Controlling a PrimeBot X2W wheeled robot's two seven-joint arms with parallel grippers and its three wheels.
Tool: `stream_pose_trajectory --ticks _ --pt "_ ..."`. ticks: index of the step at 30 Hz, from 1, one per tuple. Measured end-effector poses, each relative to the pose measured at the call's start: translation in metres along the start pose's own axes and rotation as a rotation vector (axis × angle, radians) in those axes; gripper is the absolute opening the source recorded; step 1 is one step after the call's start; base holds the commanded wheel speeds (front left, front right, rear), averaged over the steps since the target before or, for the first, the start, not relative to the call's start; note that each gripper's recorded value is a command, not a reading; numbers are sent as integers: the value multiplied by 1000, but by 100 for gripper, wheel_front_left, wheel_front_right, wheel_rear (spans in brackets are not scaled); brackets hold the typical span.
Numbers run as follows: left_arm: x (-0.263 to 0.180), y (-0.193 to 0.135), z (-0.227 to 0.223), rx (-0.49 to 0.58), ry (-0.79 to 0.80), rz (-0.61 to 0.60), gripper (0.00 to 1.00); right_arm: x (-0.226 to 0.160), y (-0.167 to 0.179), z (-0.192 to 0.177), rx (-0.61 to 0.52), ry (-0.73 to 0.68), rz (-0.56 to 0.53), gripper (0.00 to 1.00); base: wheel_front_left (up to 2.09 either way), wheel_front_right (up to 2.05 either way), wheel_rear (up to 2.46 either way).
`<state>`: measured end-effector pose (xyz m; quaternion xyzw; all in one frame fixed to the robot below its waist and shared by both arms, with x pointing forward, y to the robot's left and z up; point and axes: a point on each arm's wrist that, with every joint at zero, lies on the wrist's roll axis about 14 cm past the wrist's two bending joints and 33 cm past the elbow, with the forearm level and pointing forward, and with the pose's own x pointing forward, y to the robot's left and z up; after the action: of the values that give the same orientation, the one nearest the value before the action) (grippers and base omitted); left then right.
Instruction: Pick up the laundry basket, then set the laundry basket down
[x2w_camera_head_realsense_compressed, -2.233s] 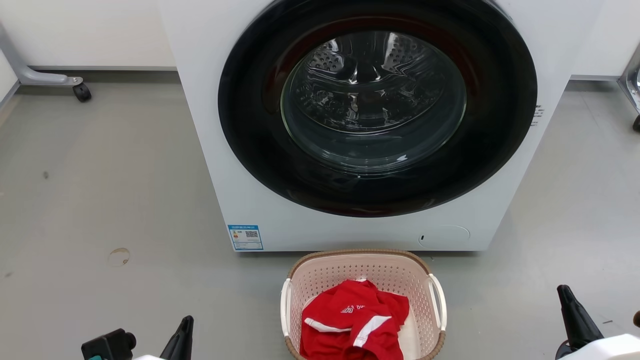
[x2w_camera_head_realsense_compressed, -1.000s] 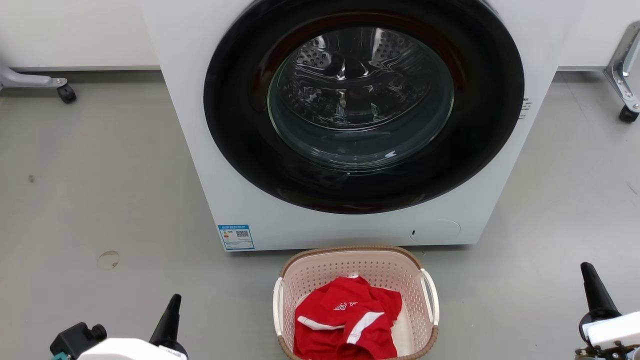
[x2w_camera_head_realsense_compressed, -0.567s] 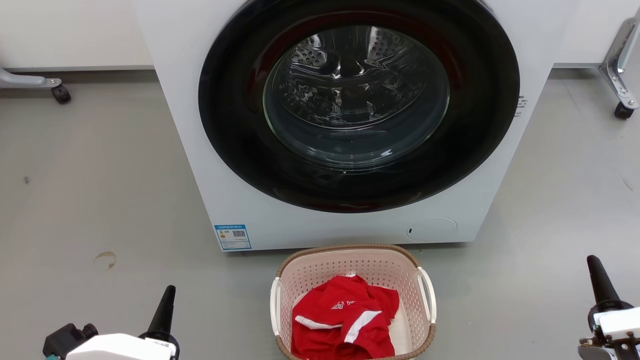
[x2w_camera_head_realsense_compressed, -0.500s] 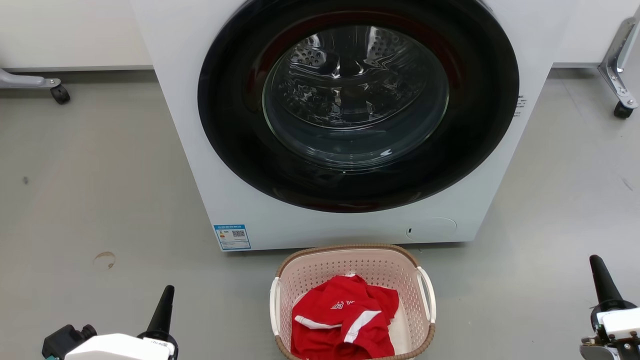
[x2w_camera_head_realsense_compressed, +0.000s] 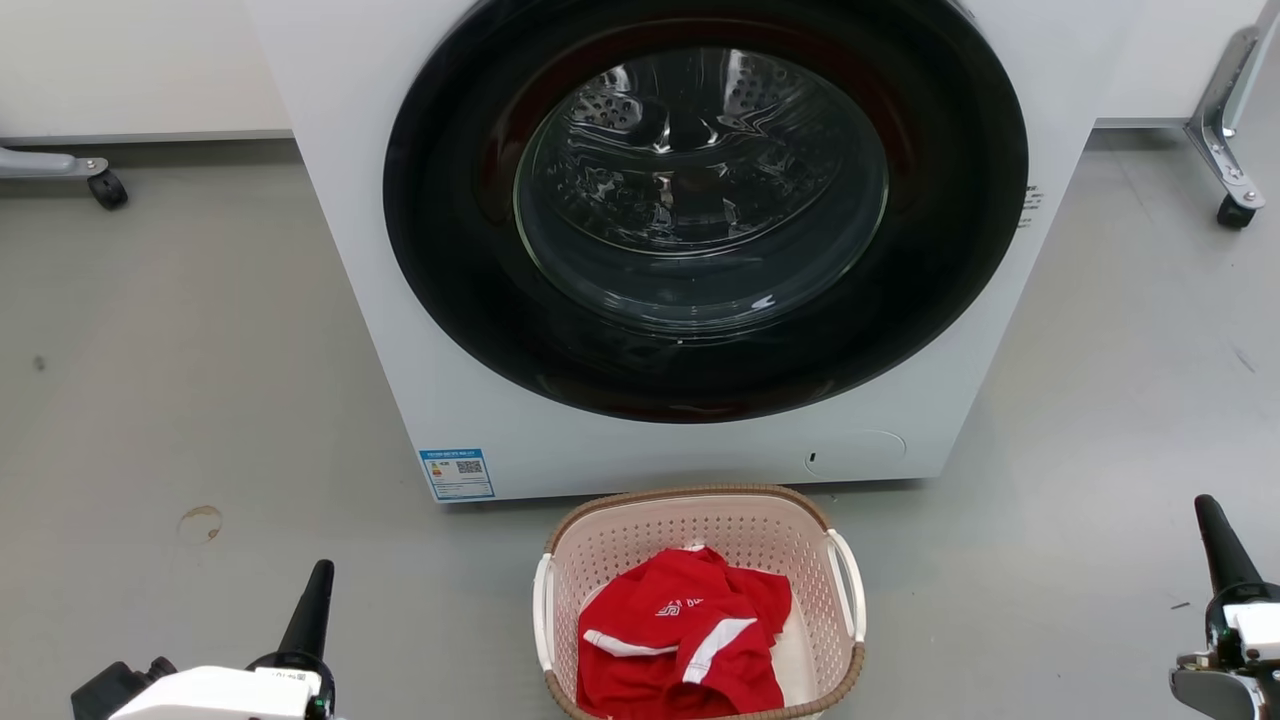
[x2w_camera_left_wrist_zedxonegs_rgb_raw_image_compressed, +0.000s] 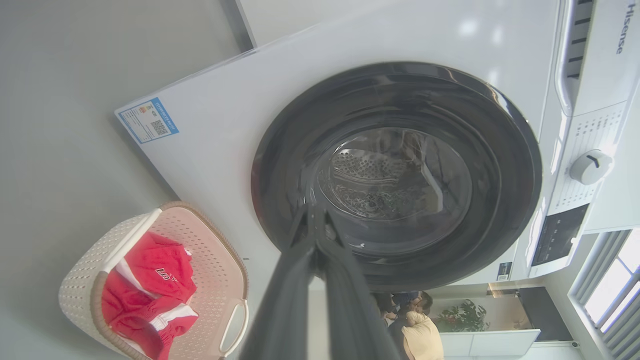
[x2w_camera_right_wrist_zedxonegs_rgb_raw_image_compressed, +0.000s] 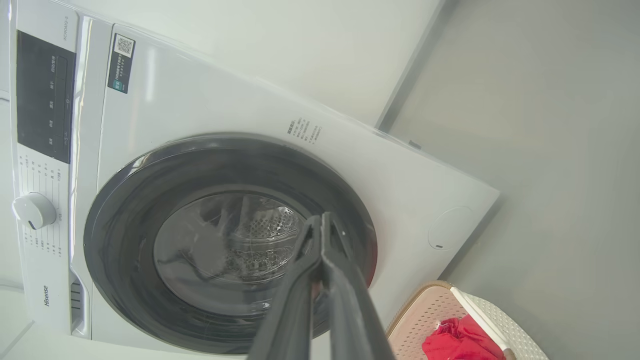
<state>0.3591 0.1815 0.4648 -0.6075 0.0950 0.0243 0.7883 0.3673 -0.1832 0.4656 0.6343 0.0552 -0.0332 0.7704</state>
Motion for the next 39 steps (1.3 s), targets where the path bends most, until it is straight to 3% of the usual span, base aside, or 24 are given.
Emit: stream_pose_trajectory --ticks 22,39 --pt "12 -13 12 -252 -62 -80 0 4 8 20 212 -45 30 0 0 0 0" --pt "12 -12 13 -261 -66 -78 0 5 10 20 218 -46 37 0 0 0 0"
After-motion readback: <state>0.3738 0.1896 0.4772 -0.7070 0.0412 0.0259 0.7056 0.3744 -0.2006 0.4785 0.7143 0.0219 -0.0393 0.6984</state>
